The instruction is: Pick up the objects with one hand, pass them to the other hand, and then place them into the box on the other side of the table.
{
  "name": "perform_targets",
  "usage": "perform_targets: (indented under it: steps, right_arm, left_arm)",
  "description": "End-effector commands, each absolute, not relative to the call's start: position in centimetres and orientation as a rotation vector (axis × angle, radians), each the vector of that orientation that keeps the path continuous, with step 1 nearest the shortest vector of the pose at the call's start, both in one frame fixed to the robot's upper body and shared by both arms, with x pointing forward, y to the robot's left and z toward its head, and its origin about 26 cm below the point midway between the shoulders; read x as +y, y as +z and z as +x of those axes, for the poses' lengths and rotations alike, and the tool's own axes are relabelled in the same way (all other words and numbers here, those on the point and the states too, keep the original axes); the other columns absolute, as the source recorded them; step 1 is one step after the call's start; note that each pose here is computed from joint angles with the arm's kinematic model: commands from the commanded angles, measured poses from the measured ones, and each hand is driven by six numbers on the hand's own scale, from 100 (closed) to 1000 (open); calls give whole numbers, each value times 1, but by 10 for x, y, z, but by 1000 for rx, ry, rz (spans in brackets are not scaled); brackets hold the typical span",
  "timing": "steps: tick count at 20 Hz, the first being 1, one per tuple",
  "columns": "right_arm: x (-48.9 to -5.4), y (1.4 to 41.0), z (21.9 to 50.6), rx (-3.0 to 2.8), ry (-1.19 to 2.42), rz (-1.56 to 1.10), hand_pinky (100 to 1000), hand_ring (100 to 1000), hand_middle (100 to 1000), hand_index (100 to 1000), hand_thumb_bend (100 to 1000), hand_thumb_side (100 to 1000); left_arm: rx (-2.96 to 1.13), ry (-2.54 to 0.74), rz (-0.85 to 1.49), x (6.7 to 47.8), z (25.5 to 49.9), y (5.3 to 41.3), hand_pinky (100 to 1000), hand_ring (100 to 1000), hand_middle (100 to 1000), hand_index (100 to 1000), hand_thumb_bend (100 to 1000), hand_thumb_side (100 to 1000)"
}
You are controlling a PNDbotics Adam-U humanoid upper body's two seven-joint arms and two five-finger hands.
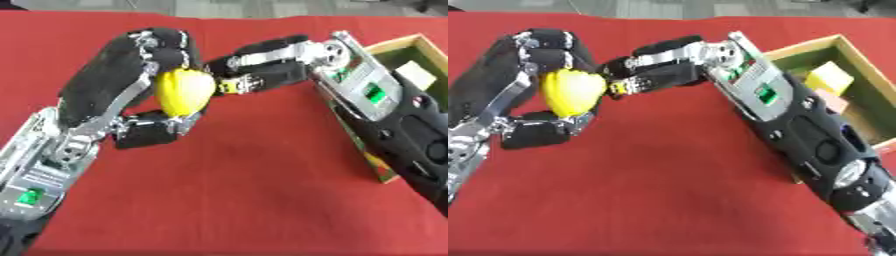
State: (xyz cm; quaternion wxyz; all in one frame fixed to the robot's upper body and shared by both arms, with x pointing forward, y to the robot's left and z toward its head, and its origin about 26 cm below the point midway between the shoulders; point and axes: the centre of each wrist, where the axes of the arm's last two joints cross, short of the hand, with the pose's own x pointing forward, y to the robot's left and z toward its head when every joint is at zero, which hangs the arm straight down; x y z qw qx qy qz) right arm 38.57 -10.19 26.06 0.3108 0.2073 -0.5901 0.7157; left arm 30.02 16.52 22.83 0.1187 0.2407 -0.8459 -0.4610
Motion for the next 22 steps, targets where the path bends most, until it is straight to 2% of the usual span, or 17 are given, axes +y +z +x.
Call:
perform_targets:
  steps: [1, 22]
  right_arm:
    - [-107, 275, 381, -1593, 1907, 535, 963, 1000, 925, 1000, 100, 889]
    - [-105, 288, 356, -1574, 1907, 676, 969, 1000, 936, 1000, 100, 921]
  left_arm:
    - [-2493, -1352, 748, 172, 298, 236, 676, 592, 539, 548, 100, 100]
    - [-2495, -1372, 804, 180, 298, 238, 676, 590, 540, 546, 100, 100]
